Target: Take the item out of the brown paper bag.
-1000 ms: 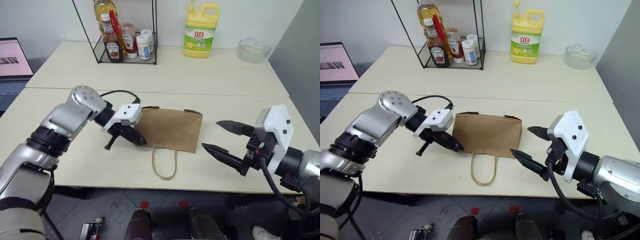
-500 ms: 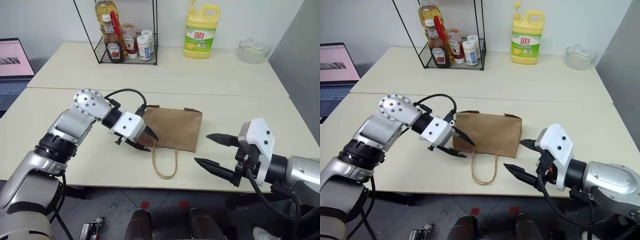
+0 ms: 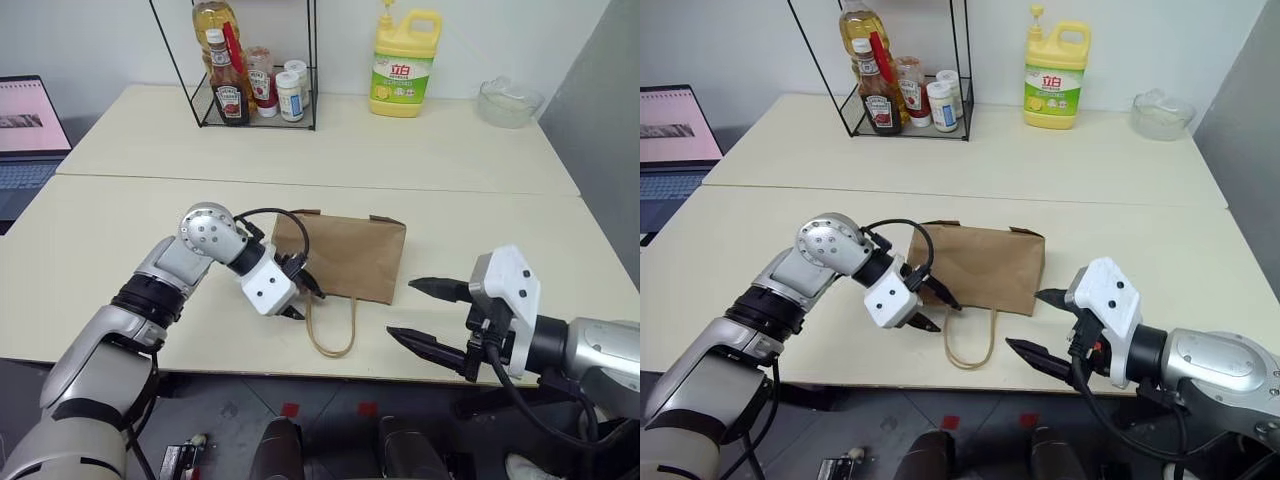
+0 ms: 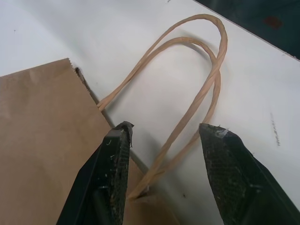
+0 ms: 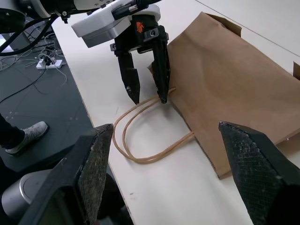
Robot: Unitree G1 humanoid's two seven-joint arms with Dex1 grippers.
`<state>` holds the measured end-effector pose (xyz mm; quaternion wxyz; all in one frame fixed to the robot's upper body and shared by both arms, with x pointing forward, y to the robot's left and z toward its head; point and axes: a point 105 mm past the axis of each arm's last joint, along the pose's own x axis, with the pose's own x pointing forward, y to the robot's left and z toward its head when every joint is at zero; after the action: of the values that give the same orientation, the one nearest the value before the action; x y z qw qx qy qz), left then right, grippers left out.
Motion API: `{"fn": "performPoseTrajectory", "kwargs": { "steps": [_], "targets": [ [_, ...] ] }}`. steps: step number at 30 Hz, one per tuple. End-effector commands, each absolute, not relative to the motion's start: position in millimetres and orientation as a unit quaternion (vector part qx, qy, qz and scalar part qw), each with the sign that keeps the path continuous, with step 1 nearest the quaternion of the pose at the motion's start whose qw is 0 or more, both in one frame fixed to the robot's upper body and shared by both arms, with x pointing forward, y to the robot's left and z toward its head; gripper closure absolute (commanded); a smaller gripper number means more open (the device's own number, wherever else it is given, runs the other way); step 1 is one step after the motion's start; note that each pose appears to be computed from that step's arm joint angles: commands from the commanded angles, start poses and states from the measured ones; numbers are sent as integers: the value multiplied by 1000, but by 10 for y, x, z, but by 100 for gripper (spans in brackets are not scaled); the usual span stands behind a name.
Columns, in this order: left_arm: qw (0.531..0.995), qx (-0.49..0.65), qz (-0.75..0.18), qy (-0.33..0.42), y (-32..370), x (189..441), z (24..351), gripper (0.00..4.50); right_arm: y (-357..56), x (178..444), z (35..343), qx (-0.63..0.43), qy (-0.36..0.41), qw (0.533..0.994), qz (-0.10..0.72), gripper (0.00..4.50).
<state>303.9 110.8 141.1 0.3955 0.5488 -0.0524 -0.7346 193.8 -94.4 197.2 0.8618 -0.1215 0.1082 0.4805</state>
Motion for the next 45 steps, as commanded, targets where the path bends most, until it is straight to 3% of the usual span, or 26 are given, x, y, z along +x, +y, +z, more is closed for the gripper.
{"fn": "performPoseTrajectory", "kwargs": {
  "steps": [1,8,13,16,22,23,28,37,45],
  "targets": [
    [392,552,-733,-67,1087,3031,1420,208,-866,1795,1983,-161,95,838,512,72],
    [390,545,-739,-72,1030,3016,1395,208,-896,1704,1813,-232,123,787,558,72],
    [385,540,-745,-75,991,2984,1364,208,-914,1692,1781,-244,118,781,563,72],
    [383,534,-750,-75,981,2948,1320,259,-911,1691,1784,-244,112,780,565,72],
    [384,526,-755,-81,931,2917,1287,438,-897,1686,1762,-248,107,777,569,72],
    [388,523,-755,-83,917,2921,1293,445,-898,1691,1754,-252,106,776,568,72],
    [443,483,-751,-83,849,2992,1402,445,-910,1780,1696,-297,92,776,549,72],
    [556,412,-715,-99,677,3210,1795,445,-916,1696,1476,-344,118,714,599,72],
    [587,389,-702,-105,626,3235,1897,445,-715,1847,1397,-403,47,670,622,72]
  ]
}}
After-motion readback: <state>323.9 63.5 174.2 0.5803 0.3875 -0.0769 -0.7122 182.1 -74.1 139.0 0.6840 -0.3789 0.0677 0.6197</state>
